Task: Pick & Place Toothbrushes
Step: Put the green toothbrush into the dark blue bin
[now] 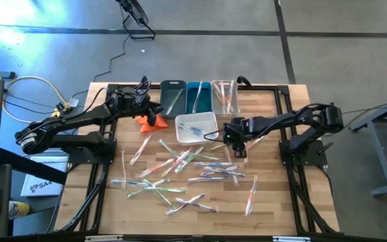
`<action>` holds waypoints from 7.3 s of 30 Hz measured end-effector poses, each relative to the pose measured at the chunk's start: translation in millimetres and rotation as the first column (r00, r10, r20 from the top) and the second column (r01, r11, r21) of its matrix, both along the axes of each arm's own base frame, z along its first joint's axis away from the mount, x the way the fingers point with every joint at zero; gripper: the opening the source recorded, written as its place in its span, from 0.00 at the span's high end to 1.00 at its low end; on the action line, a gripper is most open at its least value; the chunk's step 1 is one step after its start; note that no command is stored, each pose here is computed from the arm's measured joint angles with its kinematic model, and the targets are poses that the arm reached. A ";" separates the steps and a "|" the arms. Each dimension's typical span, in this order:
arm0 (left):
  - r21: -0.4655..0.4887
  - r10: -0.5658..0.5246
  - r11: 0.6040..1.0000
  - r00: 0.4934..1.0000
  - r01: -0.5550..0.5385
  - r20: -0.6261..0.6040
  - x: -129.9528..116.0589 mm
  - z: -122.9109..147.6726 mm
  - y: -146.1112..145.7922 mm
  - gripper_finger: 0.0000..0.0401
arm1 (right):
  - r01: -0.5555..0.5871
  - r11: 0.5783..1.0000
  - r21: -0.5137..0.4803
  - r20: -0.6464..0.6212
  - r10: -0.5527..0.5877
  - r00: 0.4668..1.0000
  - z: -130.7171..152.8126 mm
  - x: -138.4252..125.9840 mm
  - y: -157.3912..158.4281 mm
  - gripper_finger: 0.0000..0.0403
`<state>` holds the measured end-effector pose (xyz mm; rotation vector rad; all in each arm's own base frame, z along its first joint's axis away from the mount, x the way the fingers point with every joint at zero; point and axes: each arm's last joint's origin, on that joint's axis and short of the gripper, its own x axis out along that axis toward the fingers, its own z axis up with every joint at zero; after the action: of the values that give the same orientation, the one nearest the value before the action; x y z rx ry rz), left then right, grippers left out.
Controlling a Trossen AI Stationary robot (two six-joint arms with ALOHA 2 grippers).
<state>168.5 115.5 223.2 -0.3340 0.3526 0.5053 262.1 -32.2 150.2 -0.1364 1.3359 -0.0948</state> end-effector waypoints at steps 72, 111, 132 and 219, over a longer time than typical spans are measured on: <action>-0.145 -0.191 0.974 0.975 0.174 -0.112 22.2 -23.7 -26.8 0.67 | 0.028 0.998 -0.058 0.571 0.010 0.821 112.6 -34.9 -9.6 0.98; -0.071 -0.110 0.992 0.983 0.100 -0.145 57.0 -40.1 -68.6 0.67 | 0.038 0.997 -0.071 0.618 0.014 0.786 119.3 -34.9 -10.0 0.98; 0.001 0.067 0.998 0.991 -0.067 -0.120 80.9 -66.1 -58.5 0.67 | 0.037 0.997 -0.072 0.621 0.016 0.783 119.6 -34.6 -9.9 0.98; 0.373 -0.319 0.910 0.882 0.182 0.347 62.6 19.5 -23.5 0.67 | -0.013 0.994 -0.105 0.811 0.093 0.578 113.5 18.1 -21.1 0.98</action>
<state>231.1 92.0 242.7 -0.0547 -0.0946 0.2180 280.2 -53.3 263.6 -0.1781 0.3761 -0.1444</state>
